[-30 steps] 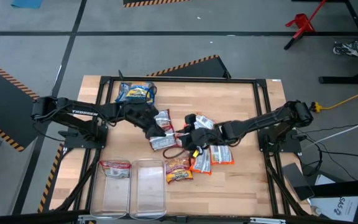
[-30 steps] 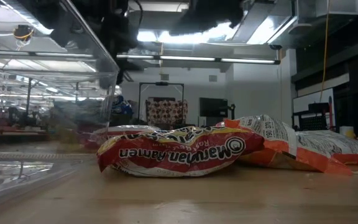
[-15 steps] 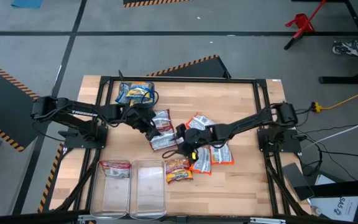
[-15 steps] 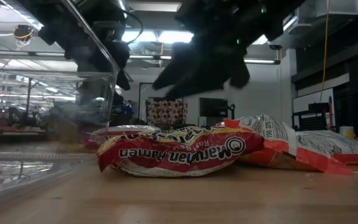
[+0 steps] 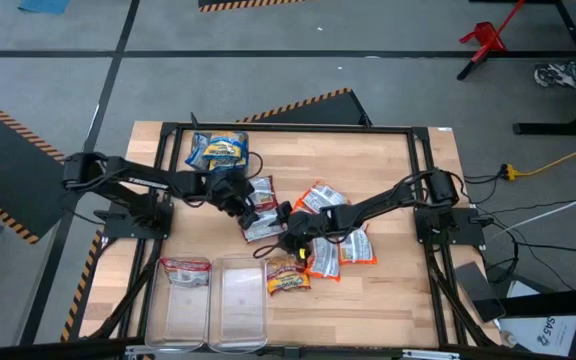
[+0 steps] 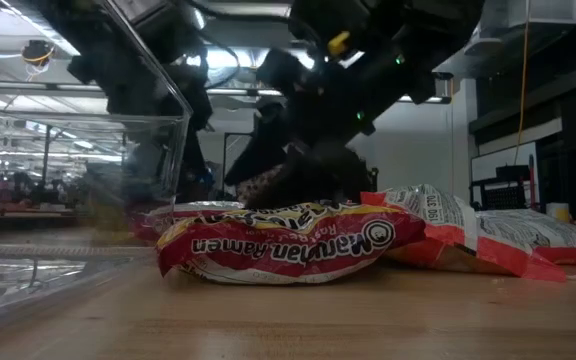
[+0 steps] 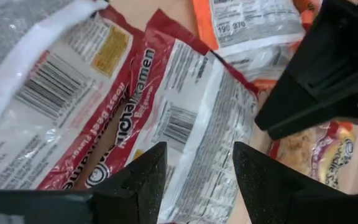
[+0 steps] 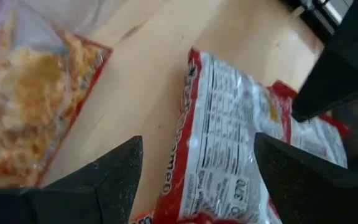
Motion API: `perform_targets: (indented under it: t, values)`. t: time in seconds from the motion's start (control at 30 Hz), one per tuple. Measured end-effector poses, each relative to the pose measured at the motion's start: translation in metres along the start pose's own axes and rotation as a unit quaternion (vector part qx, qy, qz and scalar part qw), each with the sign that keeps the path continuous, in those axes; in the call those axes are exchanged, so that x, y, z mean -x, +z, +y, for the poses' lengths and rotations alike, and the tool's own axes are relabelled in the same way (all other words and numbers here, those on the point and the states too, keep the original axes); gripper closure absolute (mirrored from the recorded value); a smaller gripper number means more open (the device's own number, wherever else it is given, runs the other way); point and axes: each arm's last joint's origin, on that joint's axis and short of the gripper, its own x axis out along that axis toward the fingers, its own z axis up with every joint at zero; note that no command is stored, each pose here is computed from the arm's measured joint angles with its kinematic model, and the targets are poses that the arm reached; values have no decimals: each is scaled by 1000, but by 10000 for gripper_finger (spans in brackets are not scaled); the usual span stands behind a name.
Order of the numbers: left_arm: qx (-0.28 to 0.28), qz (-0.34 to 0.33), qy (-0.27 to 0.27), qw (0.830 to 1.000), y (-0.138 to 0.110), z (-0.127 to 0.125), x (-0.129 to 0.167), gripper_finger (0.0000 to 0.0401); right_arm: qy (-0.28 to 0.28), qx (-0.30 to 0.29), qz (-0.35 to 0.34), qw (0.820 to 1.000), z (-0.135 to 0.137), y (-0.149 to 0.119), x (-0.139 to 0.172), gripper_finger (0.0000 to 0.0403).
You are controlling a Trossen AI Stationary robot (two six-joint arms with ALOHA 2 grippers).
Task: Sort Maruchan noodles
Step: Put the red noodle pack into the left transparent bin
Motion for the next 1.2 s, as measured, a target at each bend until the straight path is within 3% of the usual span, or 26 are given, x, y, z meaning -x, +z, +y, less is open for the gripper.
perform_targets:
  t: [0.53, 1.0, 1.2]
  values:
    - [11, 63, 23, 998, -8, 14, -38, 222, -22, 24, 18, 999, 4, -10, -14, 109]
    - [23, 83, 4, 996, -7, 19, -41, 222, -42, 44, 41, 997, 6, -23, -29, 109]
    - [24, 92, -26, 995, -6, 16, -41, 222, -77, 43, 64, 994, 6, -24, -29, 147]
